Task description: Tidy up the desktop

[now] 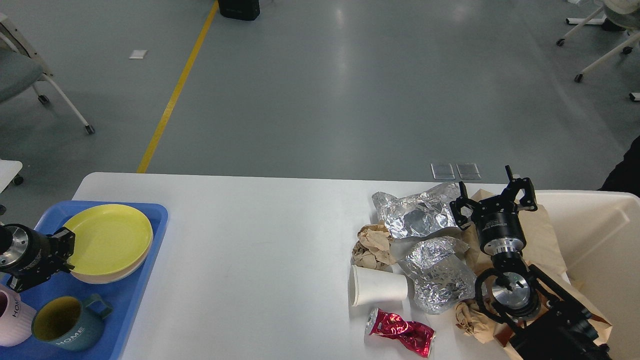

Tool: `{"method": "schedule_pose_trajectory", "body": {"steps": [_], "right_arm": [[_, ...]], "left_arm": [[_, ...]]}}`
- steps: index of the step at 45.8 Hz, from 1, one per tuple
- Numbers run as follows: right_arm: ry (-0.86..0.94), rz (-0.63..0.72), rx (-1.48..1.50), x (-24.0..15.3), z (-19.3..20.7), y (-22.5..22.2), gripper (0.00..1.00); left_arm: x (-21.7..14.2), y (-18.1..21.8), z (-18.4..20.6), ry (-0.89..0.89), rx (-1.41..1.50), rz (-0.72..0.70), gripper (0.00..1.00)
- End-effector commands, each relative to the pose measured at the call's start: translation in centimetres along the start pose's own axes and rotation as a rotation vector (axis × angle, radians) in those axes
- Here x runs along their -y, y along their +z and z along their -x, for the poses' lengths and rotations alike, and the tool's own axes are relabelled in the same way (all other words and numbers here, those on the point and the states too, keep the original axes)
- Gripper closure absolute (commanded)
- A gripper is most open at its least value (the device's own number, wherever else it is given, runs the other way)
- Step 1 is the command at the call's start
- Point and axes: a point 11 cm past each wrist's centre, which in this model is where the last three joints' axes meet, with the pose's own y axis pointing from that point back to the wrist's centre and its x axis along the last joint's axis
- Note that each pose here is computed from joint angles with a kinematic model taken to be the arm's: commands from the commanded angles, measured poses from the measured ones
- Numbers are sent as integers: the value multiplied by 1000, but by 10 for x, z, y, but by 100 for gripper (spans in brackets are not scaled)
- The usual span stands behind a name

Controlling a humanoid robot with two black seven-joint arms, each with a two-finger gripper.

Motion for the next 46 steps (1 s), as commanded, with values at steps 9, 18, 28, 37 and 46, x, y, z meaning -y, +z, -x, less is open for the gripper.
{"method": "schedule_pose_trajectory", "body": {"steps": [9, 18, 28, 37, 46], "right_arm": [[1, 1, 0, 0, -1, 0, 0], [0, 0, 0, 0, 0, 0, 0], [0, 0, 0, 0, 0, 0, 0], [0, 0, 0, 0, 0, 0, 0], [0, 0, 0, 0, 0, 0, 0]], "left_arm": [[-1, 0, -11, 84, -14, 8, 28], [0, 0, -15, 131, -23, -4, 3], [-2, 2, -16, 134, -24, 0, 3], [-7, 16, -9, 76, -2, 28, 3], [-41, 66, -5, -60, 12, 195, 3]]}}
